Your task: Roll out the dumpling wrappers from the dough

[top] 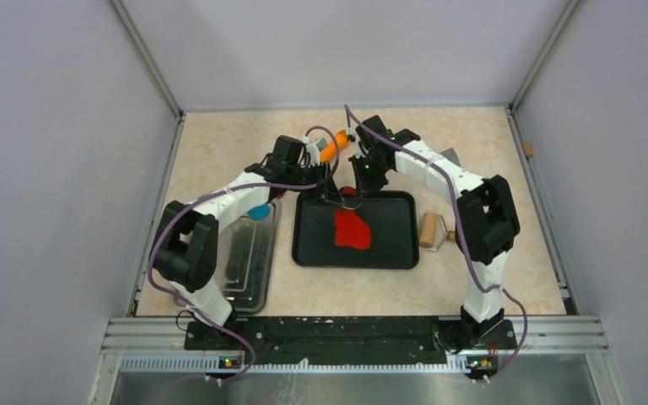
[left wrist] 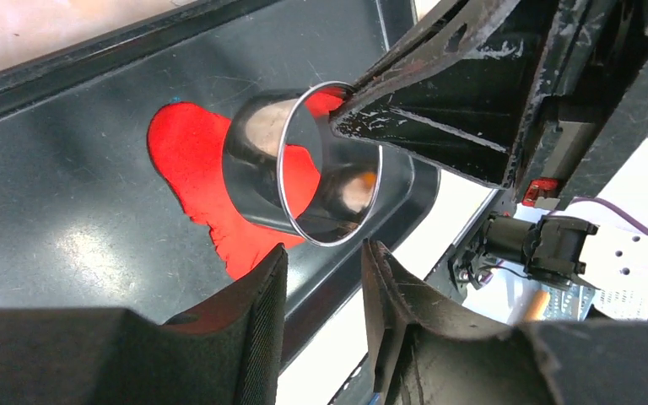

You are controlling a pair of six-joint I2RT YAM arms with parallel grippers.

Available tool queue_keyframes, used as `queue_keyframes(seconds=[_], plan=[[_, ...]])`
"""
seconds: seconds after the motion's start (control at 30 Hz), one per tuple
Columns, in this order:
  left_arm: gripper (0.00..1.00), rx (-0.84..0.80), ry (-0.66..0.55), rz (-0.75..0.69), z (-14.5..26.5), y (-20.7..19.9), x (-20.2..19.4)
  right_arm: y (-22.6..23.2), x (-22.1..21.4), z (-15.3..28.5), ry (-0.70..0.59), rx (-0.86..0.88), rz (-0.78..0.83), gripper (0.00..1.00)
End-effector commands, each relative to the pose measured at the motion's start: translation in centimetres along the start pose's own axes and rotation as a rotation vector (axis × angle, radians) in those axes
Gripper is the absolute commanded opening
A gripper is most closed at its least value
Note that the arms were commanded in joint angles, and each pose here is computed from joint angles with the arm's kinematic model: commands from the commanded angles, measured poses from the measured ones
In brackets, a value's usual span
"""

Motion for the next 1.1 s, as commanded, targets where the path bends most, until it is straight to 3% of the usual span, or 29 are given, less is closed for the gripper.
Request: queue_keyframes(seconds=[0.0,0.23,0.57,1.07], plan=[[0.39,0.030,-0.003,0.032,-0.5,0.6,0.0,0.3,-0.1,-0.2,-0.005,0.023,0.019,0.00],[0.36,0.066,0.034,0.062,-1.5,1.5,-1.2,0.7,-0.8,-0.5,0.002,0.018,0.048,0.00],[0.18,0.045,0.106,0.071,-2.5,2.4,-3.6,1.4,-2.7,-1.0,0.017,-0.003,0.125,0.00],[0.13,0.044,0.152,0.070,-3.5,2.5,-5.8,0.8,-4.0,-2.0,0.068,-0.002,0.113,0.00]])
Point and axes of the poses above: each gripper's point midway between its finger pads, its own z axis back along the fingers, its own y axis along the line the jaws close on, x = y × z, the point moved 9 cm from there along z, back along the fingers, and after that the axes turned 13 degrees about -z, right-handed, at the moved point
